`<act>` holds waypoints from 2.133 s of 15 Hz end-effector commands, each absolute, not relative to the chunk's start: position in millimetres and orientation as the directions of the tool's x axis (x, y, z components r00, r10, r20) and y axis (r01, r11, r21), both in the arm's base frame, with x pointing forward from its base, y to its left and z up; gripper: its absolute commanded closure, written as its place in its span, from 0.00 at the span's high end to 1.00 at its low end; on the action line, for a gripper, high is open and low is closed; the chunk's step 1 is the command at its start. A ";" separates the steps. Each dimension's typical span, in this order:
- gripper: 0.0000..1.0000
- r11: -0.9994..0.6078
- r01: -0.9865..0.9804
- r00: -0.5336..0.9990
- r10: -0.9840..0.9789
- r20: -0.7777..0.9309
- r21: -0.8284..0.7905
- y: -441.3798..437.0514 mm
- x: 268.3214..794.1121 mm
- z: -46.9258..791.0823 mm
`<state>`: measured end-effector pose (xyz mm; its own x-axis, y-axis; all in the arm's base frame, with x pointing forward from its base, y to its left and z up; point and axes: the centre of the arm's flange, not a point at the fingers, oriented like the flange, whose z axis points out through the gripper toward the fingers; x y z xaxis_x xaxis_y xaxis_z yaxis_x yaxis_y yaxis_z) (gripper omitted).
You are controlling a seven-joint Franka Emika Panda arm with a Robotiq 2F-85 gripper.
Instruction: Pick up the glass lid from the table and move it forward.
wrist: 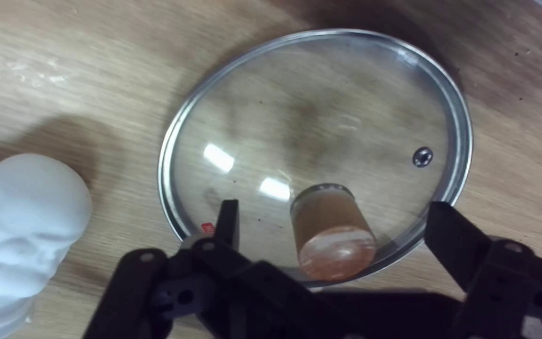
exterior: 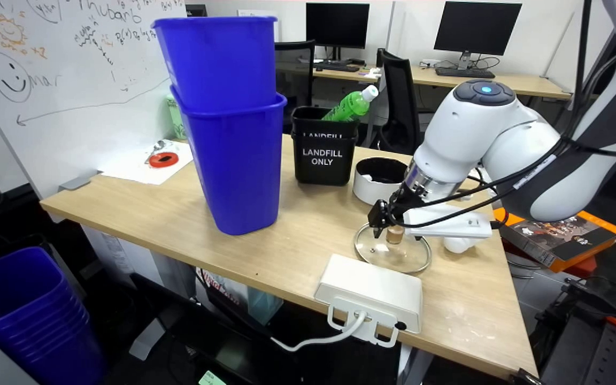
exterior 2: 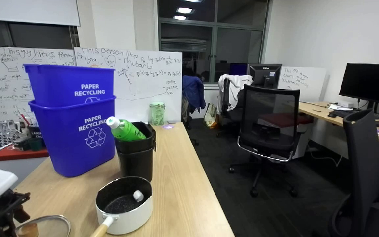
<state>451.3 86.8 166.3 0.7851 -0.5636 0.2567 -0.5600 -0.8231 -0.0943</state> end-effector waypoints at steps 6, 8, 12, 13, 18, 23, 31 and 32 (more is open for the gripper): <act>1.00 -0.823 -0.560 0.785 -0.564 0.257 -0.094 86.8 451.2 166.2; 1.00 -0.823 -0.560 0.785 -0.564 0.257 -0.094 86.8 451.2 166.2; 1.00 -0.823 -0.560 0.785 -0.564 0.257 -0.094 86.8 451.2 166.2; 1.00 -0.823 -0.560 0.785 -0.564 0.257 -0.094 86.8 451.2 166.2; 1.00 -0.845 -0.521 0.795 -0.531 0.293 -0.119 92.8 461.5 171.7; 1.00 -0.880 -0.454 0.804 -0.472 0.361 -0.139 101.6 485.2 187.8; 1.00 -0.868 -0.477 0.796 -0.492 0.352 -0.137 102.8 488.3 195.7; 1.00 -0.868 -0.477 0.796 -0.492 0.352 -0.137 102.8 488.3 195.7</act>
